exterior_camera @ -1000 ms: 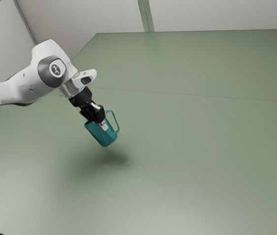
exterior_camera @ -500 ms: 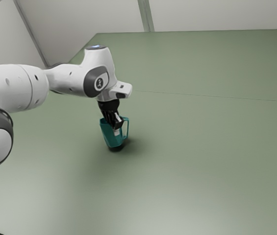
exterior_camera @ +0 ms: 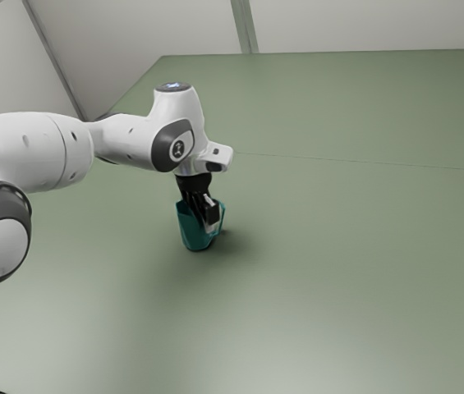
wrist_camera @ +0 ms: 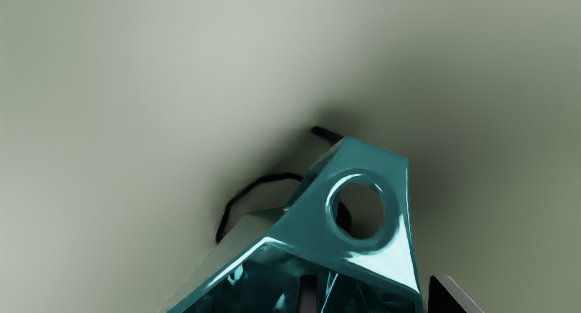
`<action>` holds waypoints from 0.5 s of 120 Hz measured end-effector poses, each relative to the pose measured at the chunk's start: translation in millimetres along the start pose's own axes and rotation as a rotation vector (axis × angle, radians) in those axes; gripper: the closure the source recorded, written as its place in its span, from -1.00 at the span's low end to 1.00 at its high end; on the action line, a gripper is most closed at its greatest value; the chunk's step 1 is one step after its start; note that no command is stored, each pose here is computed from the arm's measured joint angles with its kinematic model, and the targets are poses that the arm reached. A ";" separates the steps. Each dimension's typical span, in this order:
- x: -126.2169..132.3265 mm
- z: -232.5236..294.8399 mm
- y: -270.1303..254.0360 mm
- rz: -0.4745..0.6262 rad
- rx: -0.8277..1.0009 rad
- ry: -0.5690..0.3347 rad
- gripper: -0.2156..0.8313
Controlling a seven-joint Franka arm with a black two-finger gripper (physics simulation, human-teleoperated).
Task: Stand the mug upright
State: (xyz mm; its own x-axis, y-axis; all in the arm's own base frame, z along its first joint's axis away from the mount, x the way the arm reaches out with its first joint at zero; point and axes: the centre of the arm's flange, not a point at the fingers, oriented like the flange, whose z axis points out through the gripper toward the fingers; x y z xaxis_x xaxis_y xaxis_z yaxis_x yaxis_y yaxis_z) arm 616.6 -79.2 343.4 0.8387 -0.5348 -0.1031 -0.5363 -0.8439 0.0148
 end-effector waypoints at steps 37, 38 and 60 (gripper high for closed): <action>0.1 -17.8 2.9 0.001 0.018 0.027 -0.43; 0.0 -18.9 2.9 0.001 0.019 0.029 -0.43; -5.9 -57.6 7.6 0.005 0.040 0.083 -0.52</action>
State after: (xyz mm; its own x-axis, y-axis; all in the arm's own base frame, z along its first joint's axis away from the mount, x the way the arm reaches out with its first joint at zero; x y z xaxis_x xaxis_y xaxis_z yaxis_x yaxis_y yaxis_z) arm 613.1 -84.9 401.3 0.8399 -0.5423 -0.0208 -0.5427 -0.8396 -0.0249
